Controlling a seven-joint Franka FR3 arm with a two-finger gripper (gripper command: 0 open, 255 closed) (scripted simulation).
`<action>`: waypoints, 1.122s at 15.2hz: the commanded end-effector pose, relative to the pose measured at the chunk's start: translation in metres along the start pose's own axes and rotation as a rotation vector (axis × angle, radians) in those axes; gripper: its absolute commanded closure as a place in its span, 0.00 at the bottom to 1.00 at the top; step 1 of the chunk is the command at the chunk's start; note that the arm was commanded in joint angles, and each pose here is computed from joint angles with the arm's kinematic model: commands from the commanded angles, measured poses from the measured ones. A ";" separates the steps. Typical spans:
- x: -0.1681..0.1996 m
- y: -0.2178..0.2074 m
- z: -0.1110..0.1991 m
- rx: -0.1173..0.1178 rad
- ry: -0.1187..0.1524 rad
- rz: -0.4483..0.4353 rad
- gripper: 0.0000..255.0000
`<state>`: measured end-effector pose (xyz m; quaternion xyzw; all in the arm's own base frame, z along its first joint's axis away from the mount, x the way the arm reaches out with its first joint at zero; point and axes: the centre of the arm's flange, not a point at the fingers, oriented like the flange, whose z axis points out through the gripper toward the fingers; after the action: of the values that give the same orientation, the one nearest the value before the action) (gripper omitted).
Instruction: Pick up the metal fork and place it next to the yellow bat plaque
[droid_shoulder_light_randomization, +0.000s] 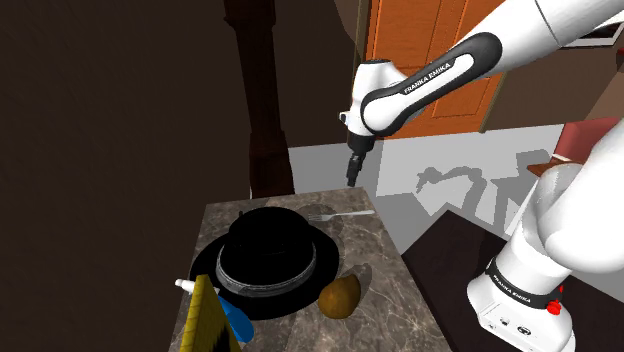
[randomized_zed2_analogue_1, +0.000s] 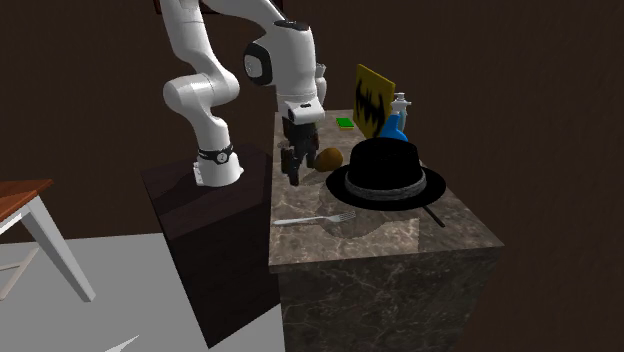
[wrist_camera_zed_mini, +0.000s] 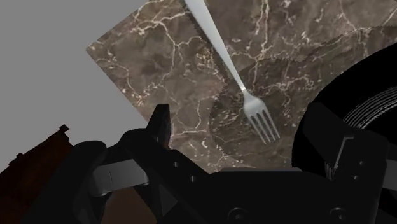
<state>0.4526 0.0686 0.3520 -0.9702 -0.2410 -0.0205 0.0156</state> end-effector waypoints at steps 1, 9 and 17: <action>0.014 -0.009 0.023 0.002 -0.002 -0.063 0.00; 0.060 -0.045 0.110 0.011 -0.010 -0.301 0.00; 0.059 -0.045 0.150 0.011 -0.010 -0.301 0.00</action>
<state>0.4889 0.1422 0.2102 -0.9231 -0.3838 -0.0161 0.0165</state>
